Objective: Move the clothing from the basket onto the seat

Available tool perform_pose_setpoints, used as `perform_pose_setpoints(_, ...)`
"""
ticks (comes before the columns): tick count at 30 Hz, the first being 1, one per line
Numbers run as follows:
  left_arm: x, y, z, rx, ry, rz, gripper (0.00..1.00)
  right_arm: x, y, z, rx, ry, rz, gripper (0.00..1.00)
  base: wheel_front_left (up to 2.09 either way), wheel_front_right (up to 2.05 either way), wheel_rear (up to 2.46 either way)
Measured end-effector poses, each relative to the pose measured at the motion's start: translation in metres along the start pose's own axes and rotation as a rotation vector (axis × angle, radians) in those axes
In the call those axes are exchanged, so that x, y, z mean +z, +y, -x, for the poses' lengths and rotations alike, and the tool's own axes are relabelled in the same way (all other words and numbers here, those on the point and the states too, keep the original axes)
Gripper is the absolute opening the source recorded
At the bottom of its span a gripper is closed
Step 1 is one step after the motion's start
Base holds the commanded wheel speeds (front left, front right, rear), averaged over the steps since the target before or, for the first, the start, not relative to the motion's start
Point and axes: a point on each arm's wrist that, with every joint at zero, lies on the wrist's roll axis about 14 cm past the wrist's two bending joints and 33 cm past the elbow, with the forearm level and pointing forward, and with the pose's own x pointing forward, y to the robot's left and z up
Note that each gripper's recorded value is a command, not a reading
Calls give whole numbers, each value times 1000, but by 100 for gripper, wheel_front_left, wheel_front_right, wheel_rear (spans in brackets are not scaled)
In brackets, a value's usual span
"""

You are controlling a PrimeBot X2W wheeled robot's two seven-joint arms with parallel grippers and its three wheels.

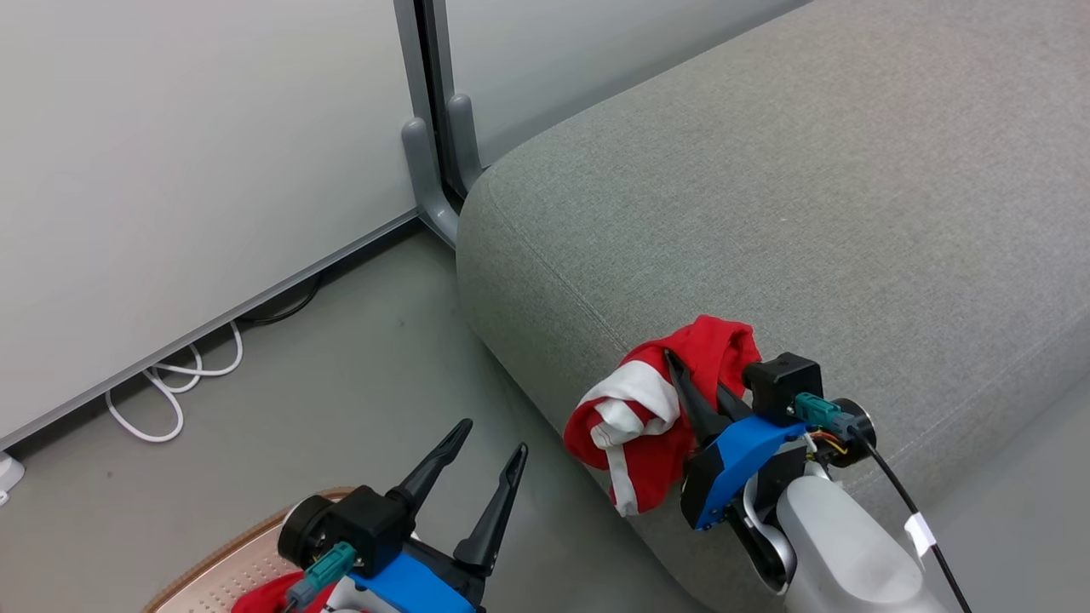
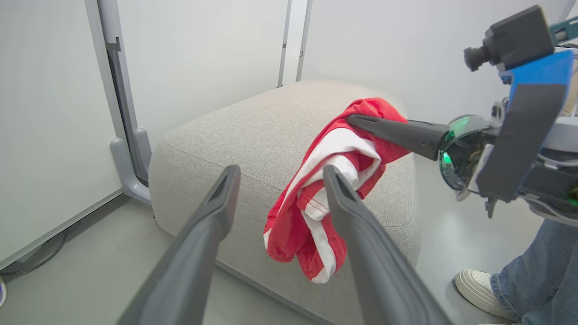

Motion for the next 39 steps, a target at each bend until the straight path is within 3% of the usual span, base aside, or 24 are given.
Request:
perform_pose_setpoints(5, -3, 8, 3, 19, 3, 2, 100, 3, -9, -5, -26, 2, -10, 0, 0, 0, 0)
perform_pose_setpoints(13, -12, 36, -1, 28, 5, -6, 100, 67, -71, -52, -188, -106, 44, 0, 0, 0, 0)
perform_pose_setpoints(20, -31, 70, -10, 3, 22, -22, 100, 123, -129, -102, -303, -164, 192, 0, 0, 0, 0)
perform_pose_setpoints(24, -40, 100, -14, 12, 13, -30, 100, 136, -150, -131, -346, -174, 254, 0, 0, 0, 0)
perform_pose_setpoints(29, -60, 128, -16, 16, 19, -20, 100, 115, -168, -163, -383, -146, 284, 0, 0, 0, 0)
perform_pose_setpoints(39, -105, 147, -15, -6, 57, 30, 100, -2, -179, -180, -423, 77, 244, 0, 0, 0, 0)
